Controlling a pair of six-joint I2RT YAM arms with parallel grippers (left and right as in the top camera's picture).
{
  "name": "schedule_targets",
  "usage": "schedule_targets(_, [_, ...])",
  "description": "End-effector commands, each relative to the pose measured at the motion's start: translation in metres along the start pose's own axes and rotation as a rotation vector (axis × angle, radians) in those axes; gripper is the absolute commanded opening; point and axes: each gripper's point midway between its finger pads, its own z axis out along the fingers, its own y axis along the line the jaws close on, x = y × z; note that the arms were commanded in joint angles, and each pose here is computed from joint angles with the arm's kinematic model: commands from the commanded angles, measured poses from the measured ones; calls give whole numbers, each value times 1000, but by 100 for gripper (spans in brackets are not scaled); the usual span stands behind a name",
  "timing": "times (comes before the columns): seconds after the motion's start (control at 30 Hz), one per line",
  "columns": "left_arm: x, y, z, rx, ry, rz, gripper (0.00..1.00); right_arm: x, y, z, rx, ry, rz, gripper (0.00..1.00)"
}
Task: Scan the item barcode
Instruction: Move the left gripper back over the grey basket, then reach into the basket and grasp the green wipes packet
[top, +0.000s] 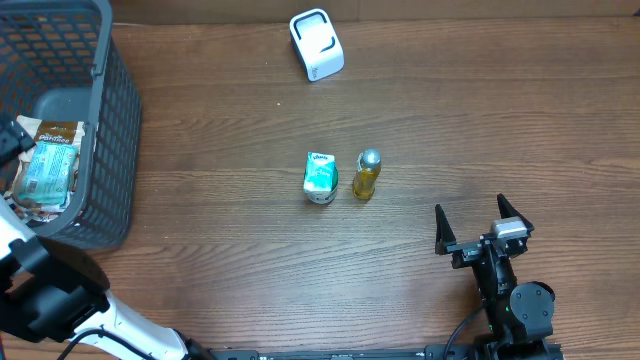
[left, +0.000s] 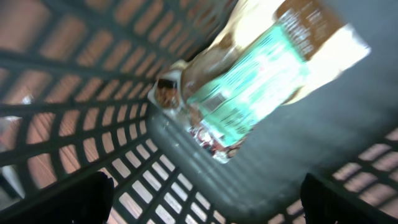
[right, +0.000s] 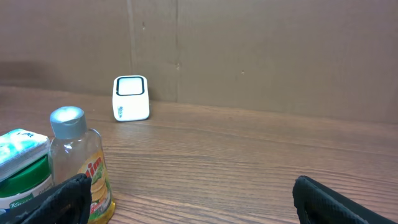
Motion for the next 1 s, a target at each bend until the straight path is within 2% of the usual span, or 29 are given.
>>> schedule_targets(0.0, [12,1,33,36,59,-32,91,3,-2,0,12,2,-5,100])
schedule_targets(0.17, [16,-9,58,82,66,-52,88,3,-2,0,12,2,-4,100])
schedule_targets(0.27, [21,-12,78,78,70,-115,93,3,-2,0,12,2,-4,100])
schedule_targets(0.3, [21,-12,82,77,69,-126,100,3,-2,0,12,2,-4,100])
schedule_targets(0.53, [19,-22,102,122,38,-155,100,3,-2,0,12,2,-4,100])
schedule_targets(0.7, [22,-23,113,119,33,-193,76,3,-2,0,12,2,-4,100])
schedule_targets(0.87, [21,-23,115,120,25,-200,68,3,-2,0,12,2,-4,100])
schedule_targets(0.97, [20,-23,115,120,22,-200,68,3,-2,0,12,2,-5,100])
